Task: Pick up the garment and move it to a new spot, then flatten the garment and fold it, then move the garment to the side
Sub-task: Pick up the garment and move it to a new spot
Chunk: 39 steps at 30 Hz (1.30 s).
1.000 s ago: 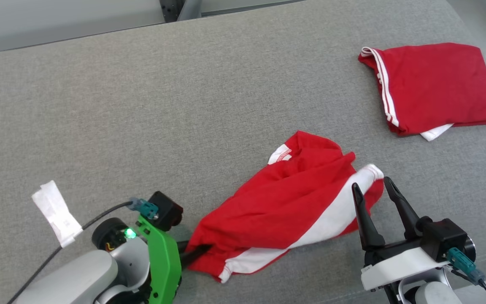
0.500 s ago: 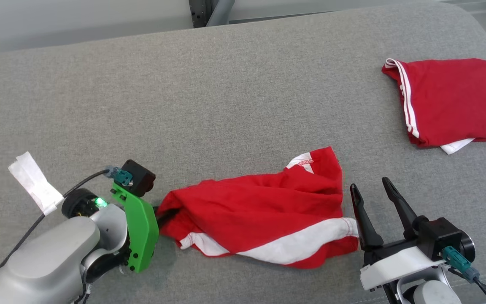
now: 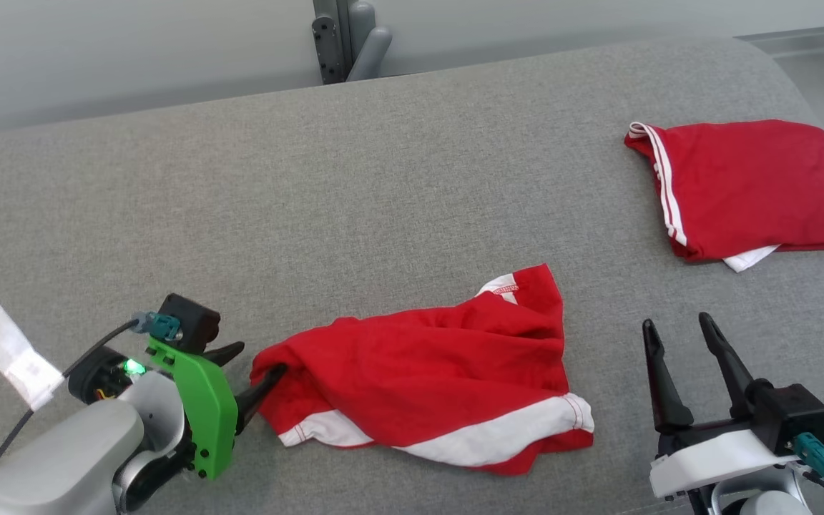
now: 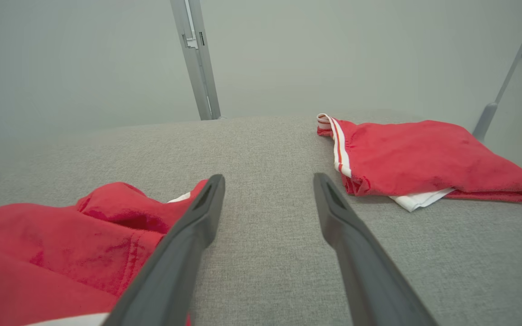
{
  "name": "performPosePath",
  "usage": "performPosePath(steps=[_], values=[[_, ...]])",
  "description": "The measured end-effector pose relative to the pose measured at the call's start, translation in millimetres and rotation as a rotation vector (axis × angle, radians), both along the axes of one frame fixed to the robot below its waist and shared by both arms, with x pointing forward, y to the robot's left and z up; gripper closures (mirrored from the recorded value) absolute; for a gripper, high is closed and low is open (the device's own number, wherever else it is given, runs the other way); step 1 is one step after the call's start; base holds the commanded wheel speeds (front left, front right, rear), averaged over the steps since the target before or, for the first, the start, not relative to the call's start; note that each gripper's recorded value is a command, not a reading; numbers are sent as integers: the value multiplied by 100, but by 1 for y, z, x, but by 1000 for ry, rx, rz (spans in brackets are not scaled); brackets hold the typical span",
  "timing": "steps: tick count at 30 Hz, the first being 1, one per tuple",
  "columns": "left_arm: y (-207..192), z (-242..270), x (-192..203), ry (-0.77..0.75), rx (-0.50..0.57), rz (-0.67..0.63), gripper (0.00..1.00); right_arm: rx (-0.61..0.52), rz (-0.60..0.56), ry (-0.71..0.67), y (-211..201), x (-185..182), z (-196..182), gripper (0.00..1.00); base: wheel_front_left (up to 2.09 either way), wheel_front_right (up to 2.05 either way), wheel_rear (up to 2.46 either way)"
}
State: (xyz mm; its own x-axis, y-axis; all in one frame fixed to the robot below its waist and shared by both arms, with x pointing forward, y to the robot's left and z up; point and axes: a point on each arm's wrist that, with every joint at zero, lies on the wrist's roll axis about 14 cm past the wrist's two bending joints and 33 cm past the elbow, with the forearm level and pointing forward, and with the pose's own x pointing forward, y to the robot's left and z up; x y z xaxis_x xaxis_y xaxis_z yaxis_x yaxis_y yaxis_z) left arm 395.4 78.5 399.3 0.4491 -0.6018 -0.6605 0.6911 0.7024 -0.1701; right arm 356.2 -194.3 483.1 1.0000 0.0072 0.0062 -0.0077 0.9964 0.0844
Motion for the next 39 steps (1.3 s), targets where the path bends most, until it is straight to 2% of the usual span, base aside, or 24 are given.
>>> performPosePath(steps=[5, 8, 13, 16, 18, 27, 39], values=[[-1, 31, 2, -131, -177, 151, 0, -43, -50, -57, -18, -8, 19, 0, 0, 0, 0], [9, 54, 9, -270, -264, 262, 0, -80, -79, -86, -30, -7, 30, 0, 0, 0, 0], [30, 53, -3, -307, -307, 467, 0, -123, -121, -98, -46, -5, 35, 0, 0, 0, 0], [40, 66, -1, -403, -321, 564, 0, -131, -137, -101, -52, -4, 37, 0, 0, 0, 0], [45, 60, -13, -412, -325, 622, 0, -131, -137, -91, -52, -5, 34, 0, 0, 0, 0], [68, 42, -63, -468, -285, 758, 0, -108, -141, -39, -54, -21, 17, 0, 0, 0, 0], [88, 50, -80, -546, -302, 785, 0, -81, -111, -22, -44, -29, 10, 0, 0, 0, 0]])
